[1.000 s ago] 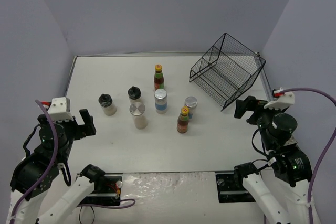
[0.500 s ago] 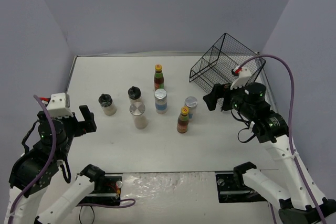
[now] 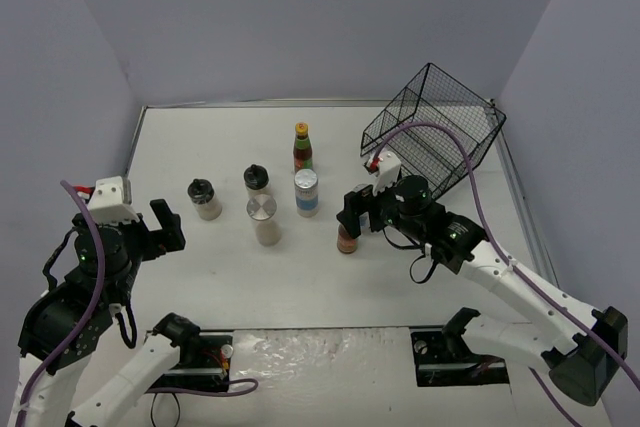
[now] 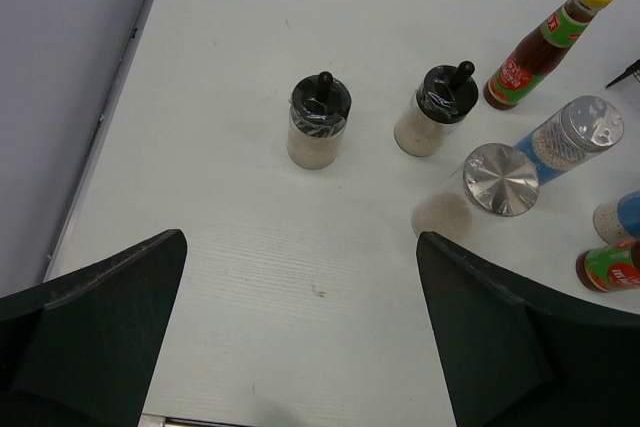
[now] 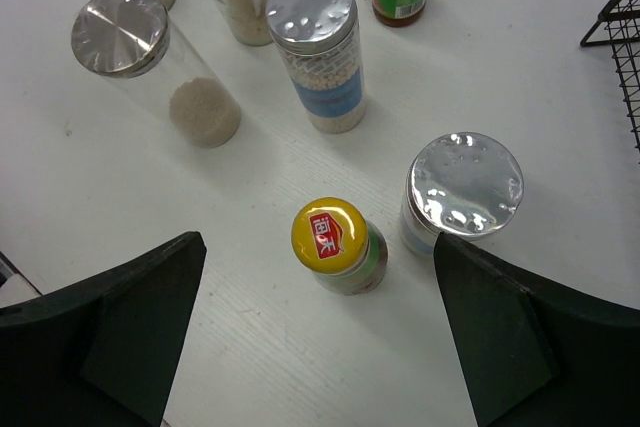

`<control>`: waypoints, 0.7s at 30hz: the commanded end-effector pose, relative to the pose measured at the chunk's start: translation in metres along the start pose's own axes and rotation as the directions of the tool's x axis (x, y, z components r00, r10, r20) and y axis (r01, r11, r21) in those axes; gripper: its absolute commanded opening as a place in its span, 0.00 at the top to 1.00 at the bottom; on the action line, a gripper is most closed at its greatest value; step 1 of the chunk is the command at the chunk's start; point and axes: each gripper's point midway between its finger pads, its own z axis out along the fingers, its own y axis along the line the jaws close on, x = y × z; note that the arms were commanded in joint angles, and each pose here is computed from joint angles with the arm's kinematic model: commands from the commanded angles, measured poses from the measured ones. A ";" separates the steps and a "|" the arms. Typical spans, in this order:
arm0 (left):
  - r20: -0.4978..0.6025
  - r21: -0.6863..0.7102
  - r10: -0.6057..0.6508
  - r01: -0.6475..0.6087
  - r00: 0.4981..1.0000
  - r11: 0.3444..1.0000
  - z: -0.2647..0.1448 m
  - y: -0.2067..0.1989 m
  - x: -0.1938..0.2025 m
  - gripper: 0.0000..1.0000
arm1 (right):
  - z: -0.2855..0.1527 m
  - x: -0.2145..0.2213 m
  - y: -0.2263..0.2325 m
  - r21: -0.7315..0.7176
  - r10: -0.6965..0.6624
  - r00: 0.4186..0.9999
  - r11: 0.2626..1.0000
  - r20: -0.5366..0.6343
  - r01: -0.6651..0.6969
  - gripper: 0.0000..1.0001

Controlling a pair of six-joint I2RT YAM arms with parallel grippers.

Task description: Organize the condiment bottles

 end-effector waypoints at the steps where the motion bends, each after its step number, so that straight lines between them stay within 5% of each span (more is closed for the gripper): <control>1: 0.014 0.003 -0.033 0.033 0.999 0.999 0.004 -0.005 -0.007 0.03 | 0.017 -0.033 0.003 0.001 -0.019 0.987 1.000 0.157 0.019 0.09; 16: 0.008 -0.002 -0.026 0.026 1.000 1.000 0.005 -0.005 -0.006 0.03 | 0.043 0.006 0.008 -0.050 0.003 0.991 0.999 0.131 0.003 0.42; 21: 0.004 -0.002 -0.024 0.024 1.000 1.000 0.006 -0.006 -0.006 0.03 | 0.048 0.014 0.008 -0.049 -0.006 0.993 0.999 0.118 0.012 0.44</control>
